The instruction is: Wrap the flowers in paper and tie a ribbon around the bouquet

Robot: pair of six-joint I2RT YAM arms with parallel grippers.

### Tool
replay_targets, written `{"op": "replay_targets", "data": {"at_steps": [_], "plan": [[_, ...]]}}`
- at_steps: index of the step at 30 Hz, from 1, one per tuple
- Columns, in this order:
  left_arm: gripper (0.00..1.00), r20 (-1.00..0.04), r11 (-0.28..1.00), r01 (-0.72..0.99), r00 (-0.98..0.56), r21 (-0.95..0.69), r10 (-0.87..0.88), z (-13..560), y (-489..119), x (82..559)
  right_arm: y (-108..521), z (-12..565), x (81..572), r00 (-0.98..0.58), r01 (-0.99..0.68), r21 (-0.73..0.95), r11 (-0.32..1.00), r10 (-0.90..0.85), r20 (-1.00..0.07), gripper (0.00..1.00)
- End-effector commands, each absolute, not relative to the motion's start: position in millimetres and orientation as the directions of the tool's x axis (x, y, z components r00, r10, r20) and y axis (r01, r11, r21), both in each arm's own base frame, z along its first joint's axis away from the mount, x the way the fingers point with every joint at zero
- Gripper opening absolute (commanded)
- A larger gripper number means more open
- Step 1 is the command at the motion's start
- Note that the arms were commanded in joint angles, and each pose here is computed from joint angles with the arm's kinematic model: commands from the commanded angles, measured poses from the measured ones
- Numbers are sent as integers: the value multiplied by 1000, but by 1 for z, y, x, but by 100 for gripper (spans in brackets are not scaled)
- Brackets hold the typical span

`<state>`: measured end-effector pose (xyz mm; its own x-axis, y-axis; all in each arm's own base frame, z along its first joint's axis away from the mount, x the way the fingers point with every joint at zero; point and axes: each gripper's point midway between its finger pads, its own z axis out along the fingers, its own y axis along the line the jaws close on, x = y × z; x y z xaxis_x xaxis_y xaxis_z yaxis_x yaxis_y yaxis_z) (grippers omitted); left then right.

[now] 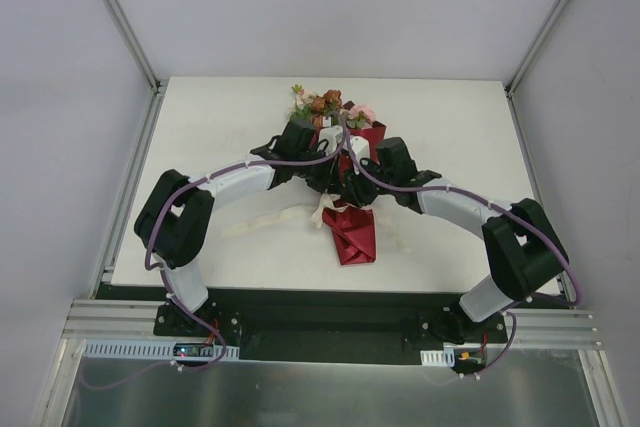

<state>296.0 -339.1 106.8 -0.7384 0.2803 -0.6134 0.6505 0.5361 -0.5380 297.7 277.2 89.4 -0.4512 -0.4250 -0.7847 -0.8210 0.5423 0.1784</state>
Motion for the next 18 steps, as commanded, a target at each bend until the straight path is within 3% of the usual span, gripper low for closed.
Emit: {"op": "replay_targets", "data": {"at_steps": [1, 7, 9, 10, 11, 16, 17, 18], "plan": [[0, -621, 469, 681, -723, -562, 303, 123, -343, 279, 289, 120, 326, -335, -839, 75, 540, -403, -852, 29], [2, -623, 475, 678, -724, -561, 297, 127, -341, 279, 285, 117, 330, -352, -820, 68, 569, -407, -843, 0], [9, -627, 480, 677, -723, -558, 290, 131, -340, 280, 281, 114, 330, -370, -805, 72, 589, -403, -837, 1], [21, -628, 490, 671, -726, -557, 280, 133, -339, 283, 280, 116, 330, -369, -800, 70, 596, -397, -840, 0], [25, -629, 493, 669, -727, -556, 276, 137, -337, 282, 278, 116, 330, -373, -793, 69, 605, -393, -841, 1], [38, -649, 527, 654, -725, -543, 231, 152, -328, 287, 273, 110, 325, -402, -769, 86, 634, -374, -836, 0], [50, -660, 526, 657, -718, -540, 220, 160, -327, 286, 273, 109, 325, -408, -766, 90, 636, -373, -834, 1], [52, -658, 537, 648, -723, -541, 210, 162, -325, 287, 272, 109, 325, -412, -764, 95, 638, -369, -833, 0]]}}
